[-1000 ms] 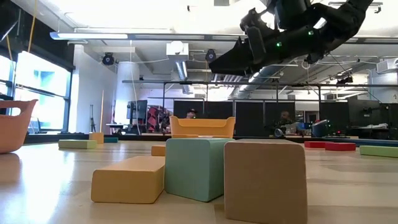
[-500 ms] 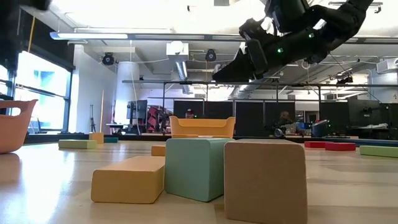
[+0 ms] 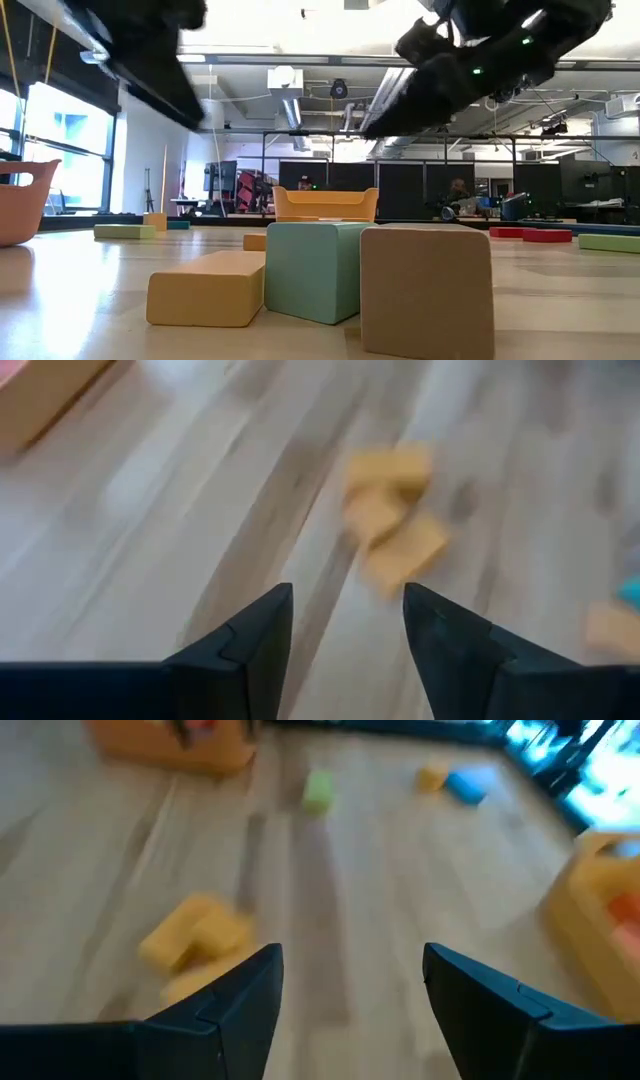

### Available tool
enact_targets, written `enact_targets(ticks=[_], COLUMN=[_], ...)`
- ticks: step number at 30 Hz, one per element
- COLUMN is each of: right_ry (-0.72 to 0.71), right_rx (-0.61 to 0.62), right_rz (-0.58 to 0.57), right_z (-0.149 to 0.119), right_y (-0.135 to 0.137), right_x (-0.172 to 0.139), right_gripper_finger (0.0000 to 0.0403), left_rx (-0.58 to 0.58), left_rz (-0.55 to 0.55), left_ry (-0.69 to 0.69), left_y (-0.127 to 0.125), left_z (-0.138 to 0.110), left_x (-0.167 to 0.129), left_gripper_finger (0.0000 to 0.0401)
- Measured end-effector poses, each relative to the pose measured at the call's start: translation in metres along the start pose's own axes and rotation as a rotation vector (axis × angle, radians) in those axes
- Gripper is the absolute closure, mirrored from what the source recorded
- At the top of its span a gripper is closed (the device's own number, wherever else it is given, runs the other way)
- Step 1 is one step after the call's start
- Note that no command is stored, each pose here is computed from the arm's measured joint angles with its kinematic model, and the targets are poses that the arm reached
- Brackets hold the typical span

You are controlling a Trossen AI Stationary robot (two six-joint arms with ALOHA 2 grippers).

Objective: Sort blocks by size
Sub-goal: Put the thin light green block into the green bin

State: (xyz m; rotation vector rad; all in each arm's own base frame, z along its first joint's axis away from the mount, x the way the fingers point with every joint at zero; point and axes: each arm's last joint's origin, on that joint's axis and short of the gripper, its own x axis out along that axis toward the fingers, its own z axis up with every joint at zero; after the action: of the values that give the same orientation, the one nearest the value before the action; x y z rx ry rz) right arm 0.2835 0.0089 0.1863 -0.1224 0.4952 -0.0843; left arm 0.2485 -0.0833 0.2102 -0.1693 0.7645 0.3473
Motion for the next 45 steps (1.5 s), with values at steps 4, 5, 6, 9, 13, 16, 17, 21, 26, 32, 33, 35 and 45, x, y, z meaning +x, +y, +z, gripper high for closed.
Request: enact_targets(ticks=[4, 5, 6, 9, 13, 16, 17, 21, 26, 32, 33, 35, 45], right_ry=[0.097, 0.108, 0.120, 0.153, 0.242, 0.382, 0.443, 0.707, 0.947, 0.994, 0.996, 1.000, 1.040], right_rx=[0.042, 0.056, 0.067, 0.105, 0.198, 0.336, 0.387, 0.604, 0.803, 0.878, 0.898, 0.920, 0.973], right_rz=[0.047, 0.040, 0.025, -0.059, -0.171, -0.182, -0.182, -0.185, -0.221, -0.291, -0.310, -0.323, -0.366], right_z=[-0.007, -0.007, -0.008, -0.009, -0.008, -0.007, -0.007, -0.018, -0.040, -0.060, -0.062, -0.066, -0.087], right_y=[0.017, 0.020, 0.024, 0.030, 0.029, 0.025, 0.024, 0.020, 0.021, 0.021, 0.021, 0.020, 0.013], right_x=[-0.008, -0.010, -0.013, -0.022, -0.038, -0.051, -0.056, -0.069, -0.079, -0.080, -0.080, -0.080, -0.080], right_gripper_finger=[0.0165, 0.0165, 0.0165, 0.0165, 0.0165, 0.0165, 0.0165, 0.0165, 0.0165, 0.0165, 0.0165, 0.0165, 0.0165], left_rx=[0.031, 0.036, 0.037, 0.053, 0.047, 0.040, 0.041, 0.101, 0.109, 0.126, 0.127, 0.127, 0.166], left_rz=[-0.112, -0.100, -0.087, -0.025, 0.025, 0.043, 0.044, 0.049, 0.022, -0.034, -0.036, -0.038, -0.059], left_ry=[-0.228, -0.287, -0.345, -0.455, -0.524, -0.525, -0.526, -0.483, -0.469, -0.459, -0.459, -0.462, -0.453], left_y=[0.026, 0.033, 0.040, 0.060, 0.074, 0.079, 0.079, 0.077, 0.076, 0.073, 0.073, 0.072, 0.063], left_z=[0.015, 0.018, 0.022, 0.033, 0.042, 0.042, 0.042, 0.036, 0.033, 0.032, 0.032, 0.031, 0.028], left_x=[0.036, 0.043, 0.047, 0.057, 0.066, 0.073, 0.075, 0.084, 0.088, 0.089, 0.089, 0.090, 0.089], left_gripper_finger=[0.0228, 0.0228, 0.0228, 0.0229, 0.0229, 0.0229, 0.0229, 0.0229, 0.0229, 0.0229, 0.0229, 0.0229, 0.0229])
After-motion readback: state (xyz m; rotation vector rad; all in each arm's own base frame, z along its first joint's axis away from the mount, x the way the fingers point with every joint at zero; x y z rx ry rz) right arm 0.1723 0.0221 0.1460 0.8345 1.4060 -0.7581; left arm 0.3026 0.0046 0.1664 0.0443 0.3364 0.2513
